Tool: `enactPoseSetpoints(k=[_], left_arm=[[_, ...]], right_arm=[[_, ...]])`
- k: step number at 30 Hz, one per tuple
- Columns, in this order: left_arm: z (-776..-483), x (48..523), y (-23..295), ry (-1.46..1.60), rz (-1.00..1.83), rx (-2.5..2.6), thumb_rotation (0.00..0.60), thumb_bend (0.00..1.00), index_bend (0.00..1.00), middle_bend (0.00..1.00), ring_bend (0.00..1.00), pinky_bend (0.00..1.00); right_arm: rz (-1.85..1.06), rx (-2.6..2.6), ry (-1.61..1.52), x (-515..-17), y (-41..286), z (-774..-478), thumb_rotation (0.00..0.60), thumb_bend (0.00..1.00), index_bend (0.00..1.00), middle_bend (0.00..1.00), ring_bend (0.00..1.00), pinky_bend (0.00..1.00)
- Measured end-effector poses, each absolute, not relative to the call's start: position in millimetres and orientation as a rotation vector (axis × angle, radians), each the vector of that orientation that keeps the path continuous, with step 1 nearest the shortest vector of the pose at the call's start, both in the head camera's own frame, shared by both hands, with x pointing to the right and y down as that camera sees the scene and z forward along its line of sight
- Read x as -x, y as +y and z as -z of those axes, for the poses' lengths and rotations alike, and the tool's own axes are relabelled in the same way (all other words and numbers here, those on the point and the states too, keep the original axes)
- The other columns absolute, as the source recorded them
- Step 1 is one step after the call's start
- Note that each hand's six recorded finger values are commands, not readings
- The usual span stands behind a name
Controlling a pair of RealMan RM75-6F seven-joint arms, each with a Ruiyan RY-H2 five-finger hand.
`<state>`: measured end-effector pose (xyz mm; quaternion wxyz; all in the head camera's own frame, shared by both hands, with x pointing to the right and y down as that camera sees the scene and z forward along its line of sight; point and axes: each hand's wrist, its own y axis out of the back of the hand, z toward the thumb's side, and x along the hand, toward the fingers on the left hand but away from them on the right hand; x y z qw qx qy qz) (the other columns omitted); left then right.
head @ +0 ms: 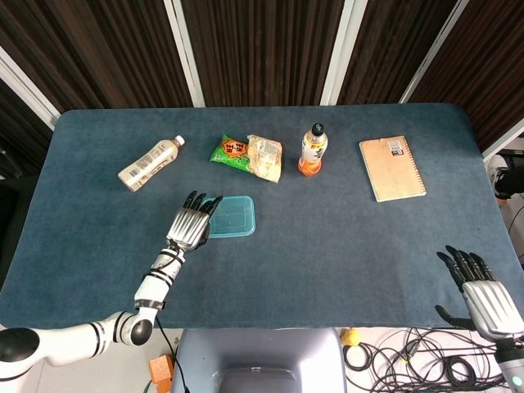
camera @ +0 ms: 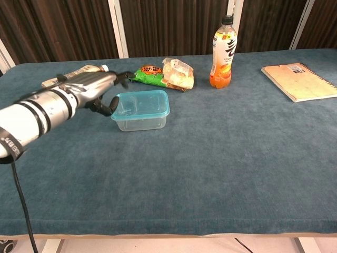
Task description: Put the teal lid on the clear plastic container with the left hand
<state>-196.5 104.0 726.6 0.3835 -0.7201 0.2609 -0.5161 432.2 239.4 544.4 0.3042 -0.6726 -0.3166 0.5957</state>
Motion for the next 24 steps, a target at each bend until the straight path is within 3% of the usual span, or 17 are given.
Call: enactPoseSetpoints(k=[7,11,17,24], left_arm=[[-655,224,117,0.825,1.109,1.860,0.600,0.48,0.00,0.02,0.00,0.00],[-621,271,159,0.862,1.058,1.910,0.600,0.42,0.00,0.02,0.00,0.00],[-586,357,248,0.993,1.161,2.043,0.600,0.42,0.00,0.01,0.00,0.00],[-559,389,264,1.082,1.198,1.990,0.600,0.41,0.00,0.01,0.00,0.00]], right_arm=[[-1.581,1.763,-0.838,-433,242,-542,0.600,0.18,0.00,0.00,0.00,0.02],[-1.604,1.739,-0.834,-435,244,-543,0.600,0.18,0.00,0.00,0.00,0.02],[-1.643,1.707,-0.846,-437,244,-544,0.600,0.18,0.00,0.00,0.00,0.02],[-1.644,1.676,-0.852,-434,244,-542,0.600,0.18,0.00,0.00,0.00,0.02]])
